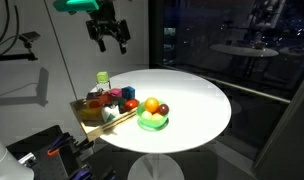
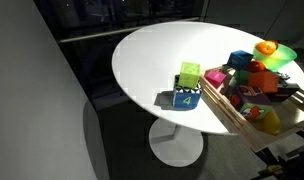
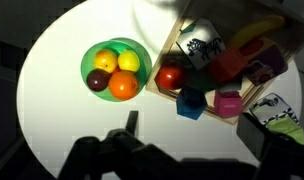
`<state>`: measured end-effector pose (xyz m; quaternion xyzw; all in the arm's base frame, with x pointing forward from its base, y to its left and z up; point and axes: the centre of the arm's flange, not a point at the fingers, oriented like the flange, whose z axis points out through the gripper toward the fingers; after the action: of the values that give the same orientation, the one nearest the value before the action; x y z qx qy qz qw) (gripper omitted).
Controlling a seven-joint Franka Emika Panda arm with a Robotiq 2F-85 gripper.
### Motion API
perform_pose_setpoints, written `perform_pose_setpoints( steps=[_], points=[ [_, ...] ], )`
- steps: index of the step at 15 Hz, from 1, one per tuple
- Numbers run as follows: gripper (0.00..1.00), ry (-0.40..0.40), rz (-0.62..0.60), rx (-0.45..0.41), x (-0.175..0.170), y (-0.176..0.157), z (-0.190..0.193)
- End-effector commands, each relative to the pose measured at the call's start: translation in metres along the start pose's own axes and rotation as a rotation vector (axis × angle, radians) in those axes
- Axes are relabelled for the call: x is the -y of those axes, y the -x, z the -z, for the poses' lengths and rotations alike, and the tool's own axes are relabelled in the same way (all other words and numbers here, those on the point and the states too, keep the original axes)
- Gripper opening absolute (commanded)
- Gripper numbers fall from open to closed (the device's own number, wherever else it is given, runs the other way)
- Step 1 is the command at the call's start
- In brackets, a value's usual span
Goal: Put the green block onto the tray
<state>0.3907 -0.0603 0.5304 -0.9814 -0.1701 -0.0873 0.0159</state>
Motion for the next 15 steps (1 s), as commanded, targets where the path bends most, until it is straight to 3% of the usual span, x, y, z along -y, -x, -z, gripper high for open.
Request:
perform_pose_setpoints(
  steps=[1,15],
  points=[
    [1.0,-0.037,0.04,0.039,0.013,-0.026,-0.003],
    [1.0,-0.064,0.27,0.197,0.102,-0.09,-0.069]
  ],
)
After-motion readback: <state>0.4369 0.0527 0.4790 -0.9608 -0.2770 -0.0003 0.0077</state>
